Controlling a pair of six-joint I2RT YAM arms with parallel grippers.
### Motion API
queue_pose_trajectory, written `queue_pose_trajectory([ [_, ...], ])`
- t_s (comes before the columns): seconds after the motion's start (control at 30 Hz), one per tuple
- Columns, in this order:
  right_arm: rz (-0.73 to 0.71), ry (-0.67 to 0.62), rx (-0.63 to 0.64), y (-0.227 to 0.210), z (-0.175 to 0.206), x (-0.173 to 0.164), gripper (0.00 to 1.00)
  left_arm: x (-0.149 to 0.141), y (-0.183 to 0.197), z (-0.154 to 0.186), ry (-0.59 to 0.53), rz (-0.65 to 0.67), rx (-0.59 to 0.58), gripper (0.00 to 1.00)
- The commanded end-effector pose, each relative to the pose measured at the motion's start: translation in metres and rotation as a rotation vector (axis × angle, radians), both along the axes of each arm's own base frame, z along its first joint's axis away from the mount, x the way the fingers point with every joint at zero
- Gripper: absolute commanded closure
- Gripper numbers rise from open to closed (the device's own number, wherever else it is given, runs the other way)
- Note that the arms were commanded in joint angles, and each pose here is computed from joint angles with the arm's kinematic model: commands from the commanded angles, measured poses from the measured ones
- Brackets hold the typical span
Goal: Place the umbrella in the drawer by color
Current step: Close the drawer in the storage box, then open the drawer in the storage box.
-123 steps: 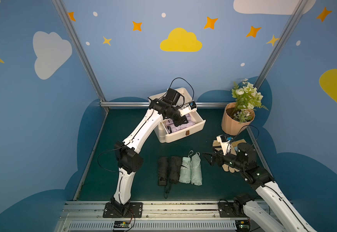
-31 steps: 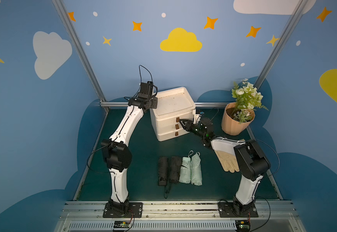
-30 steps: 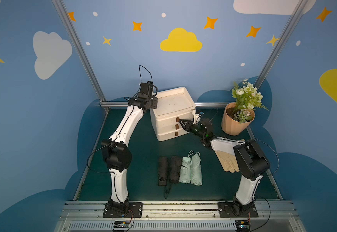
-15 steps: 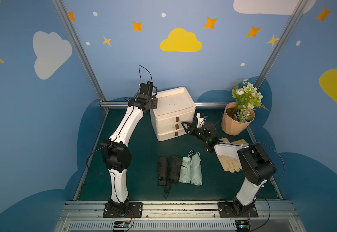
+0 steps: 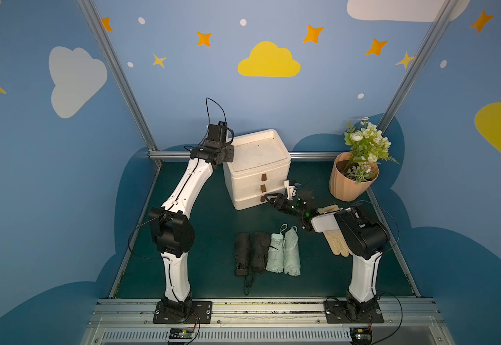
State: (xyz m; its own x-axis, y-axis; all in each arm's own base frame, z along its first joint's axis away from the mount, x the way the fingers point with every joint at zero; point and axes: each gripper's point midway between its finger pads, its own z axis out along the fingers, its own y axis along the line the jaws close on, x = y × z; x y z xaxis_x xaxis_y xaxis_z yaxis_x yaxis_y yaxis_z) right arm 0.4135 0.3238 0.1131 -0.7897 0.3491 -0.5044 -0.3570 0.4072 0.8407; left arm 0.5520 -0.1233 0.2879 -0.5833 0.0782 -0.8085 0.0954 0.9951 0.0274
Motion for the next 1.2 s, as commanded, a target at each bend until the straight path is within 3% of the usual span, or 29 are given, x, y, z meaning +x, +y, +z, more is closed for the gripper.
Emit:
queue_pose_trajectory([
  [0.0, 0.033, -0.054, 0.071, 0.012, 0.029, 0.006, 0.3, -0.023, -0.03, -0.052, 0.18, -0.116, -0.008, 0.79],
  [0.4, 0.007, -0.051, 0.115, 0.022, 0.032, 0.025, 0.39, -0.023, -0.03, -0.052, 0.18, -0.114, -0.009, 0.8],
  [0.6, 0.024, -0.071, 0.133, 0.026, 0.044, 0.026, 0.58, -0.023, -0.031, -0.052, 0.181, -0.115, -0.015, 0.8],
  [0.77, 0.048, -0.062, 0.143, 0.027, 0.047, 0.02, 0.67, -0.024, -0.031, -0.054, 0.185, -0.107, -0.017, 0.81],
  [1.03, 0.04, -0.053, 0.146, 0.018, 0.05, 0.005, 0.98, -0.026, -0.031, -0.053, 0.182, -0.103, -0.021, 0.81],
  [1.17, 0.032, -0.052, 0.137, 0.009, 0.053, -0.008, 1.0, -0.025, -0.031, -0.053, 0.182, -0.101, -0.026, 0.81],
])
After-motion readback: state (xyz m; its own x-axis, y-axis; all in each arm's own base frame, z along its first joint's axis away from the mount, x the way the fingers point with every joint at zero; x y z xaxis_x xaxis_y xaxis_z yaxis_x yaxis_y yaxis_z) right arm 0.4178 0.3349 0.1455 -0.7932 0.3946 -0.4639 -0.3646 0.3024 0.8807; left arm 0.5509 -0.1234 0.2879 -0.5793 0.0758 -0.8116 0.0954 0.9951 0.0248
